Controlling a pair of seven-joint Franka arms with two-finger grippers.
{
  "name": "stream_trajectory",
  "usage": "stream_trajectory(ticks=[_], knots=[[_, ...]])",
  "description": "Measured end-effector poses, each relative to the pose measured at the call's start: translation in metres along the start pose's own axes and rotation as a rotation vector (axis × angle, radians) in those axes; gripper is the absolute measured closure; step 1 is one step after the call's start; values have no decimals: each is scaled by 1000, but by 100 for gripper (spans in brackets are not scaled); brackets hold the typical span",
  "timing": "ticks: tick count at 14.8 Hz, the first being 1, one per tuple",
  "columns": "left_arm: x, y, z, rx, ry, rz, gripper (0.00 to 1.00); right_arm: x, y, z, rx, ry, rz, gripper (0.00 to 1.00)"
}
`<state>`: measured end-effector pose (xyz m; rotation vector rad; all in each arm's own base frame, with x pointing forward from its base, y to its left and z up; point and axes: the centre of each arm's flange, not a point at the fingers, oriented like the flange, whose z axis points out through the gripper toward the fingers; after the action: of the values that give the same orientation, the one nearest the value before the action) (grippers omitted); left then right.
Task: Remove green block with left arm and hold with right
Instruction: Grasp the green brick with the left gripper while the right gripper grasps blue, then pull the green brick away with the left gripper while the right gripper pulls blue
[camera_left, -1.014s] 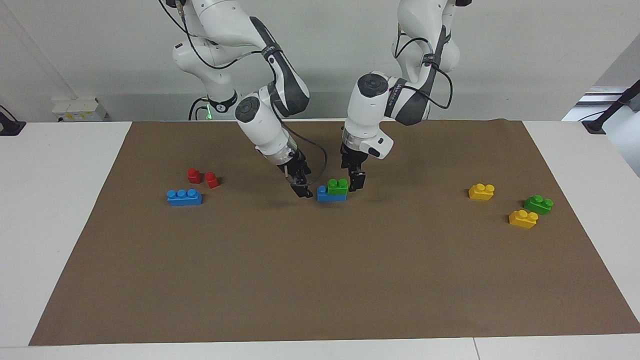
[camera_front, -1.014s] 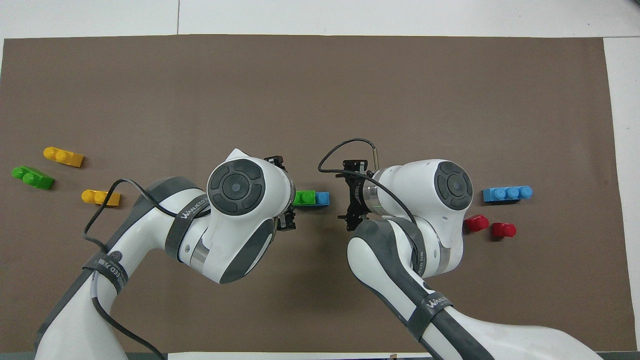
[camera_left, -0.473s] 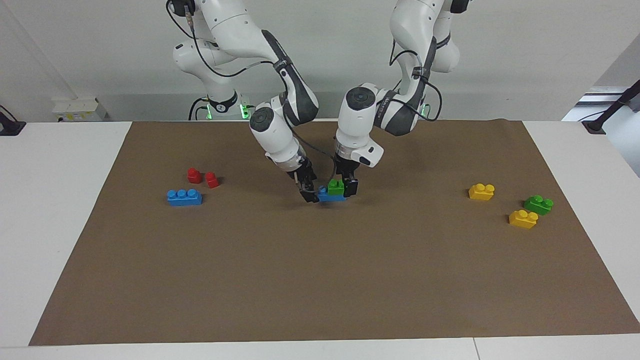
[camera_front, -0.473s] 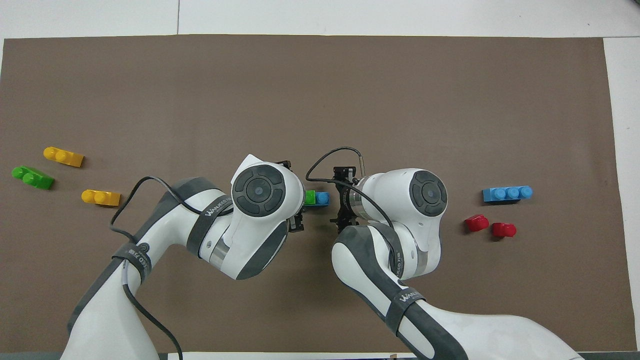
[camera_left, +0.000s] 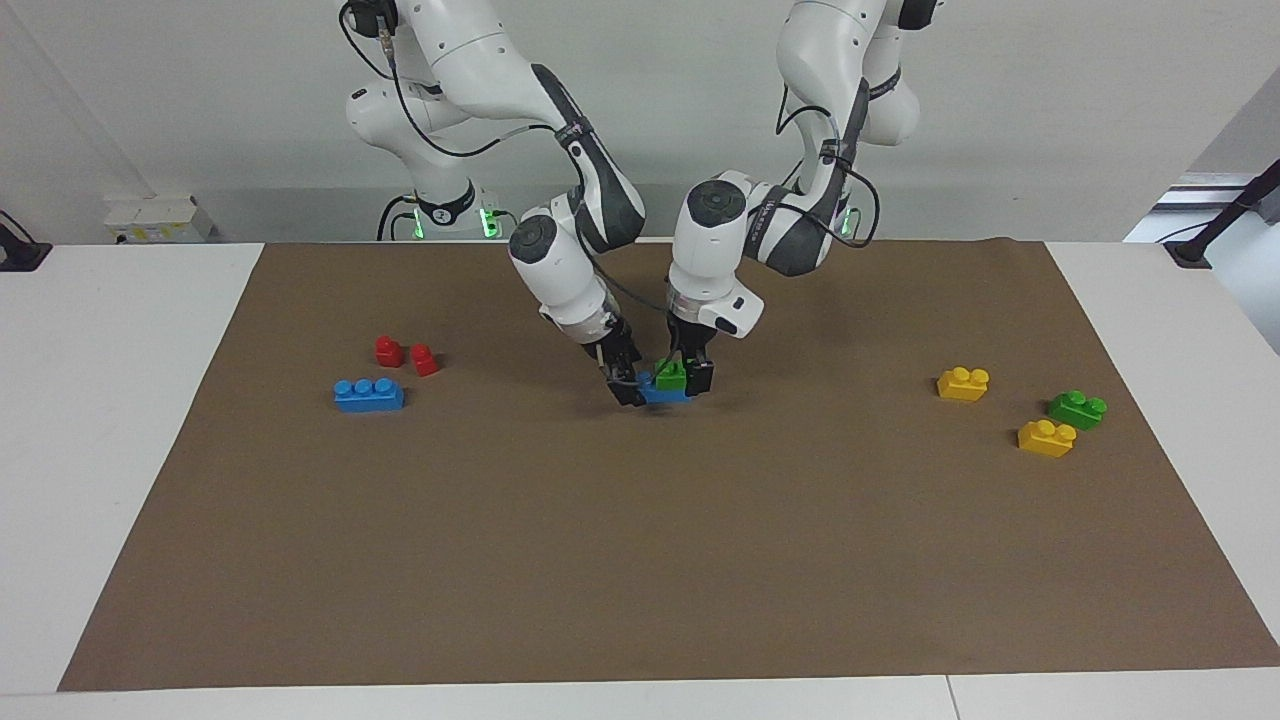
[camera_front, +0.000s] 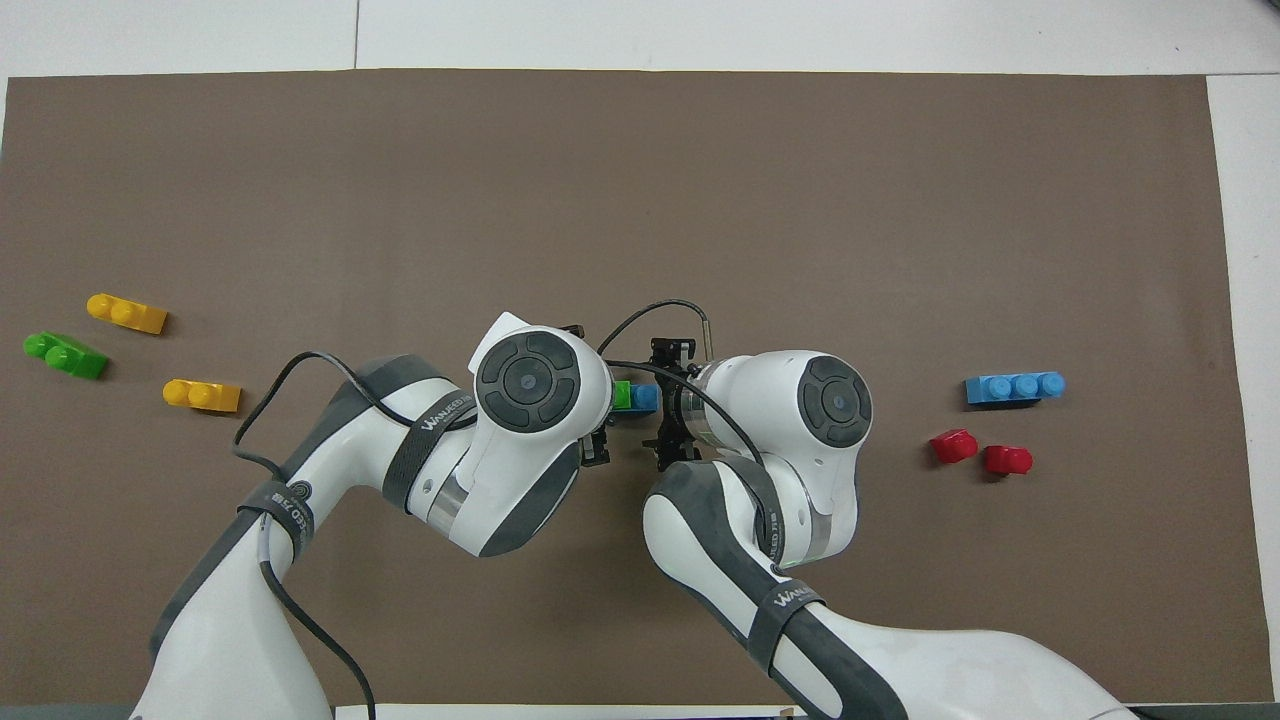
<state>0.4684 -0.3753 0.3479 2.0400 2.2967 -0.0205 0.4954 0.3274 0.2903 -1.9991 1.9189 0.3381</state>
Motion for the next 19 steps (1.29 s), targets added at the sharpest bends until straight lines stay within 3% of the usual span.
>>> stream_trajectory(ticks=[9,14,16,19], knots=[[1,0,3,3,7,0,0,5,-1,12,12,10,5,0],[2,0,4,3,8,-1,0,7,-3,11,15,10,11,50],[2,0,4,4,9,-1,0,8,-4,11,17,2,29,65],[2,0,4,4,9,-1,0,9,-4,11,17,-2,37,65]])
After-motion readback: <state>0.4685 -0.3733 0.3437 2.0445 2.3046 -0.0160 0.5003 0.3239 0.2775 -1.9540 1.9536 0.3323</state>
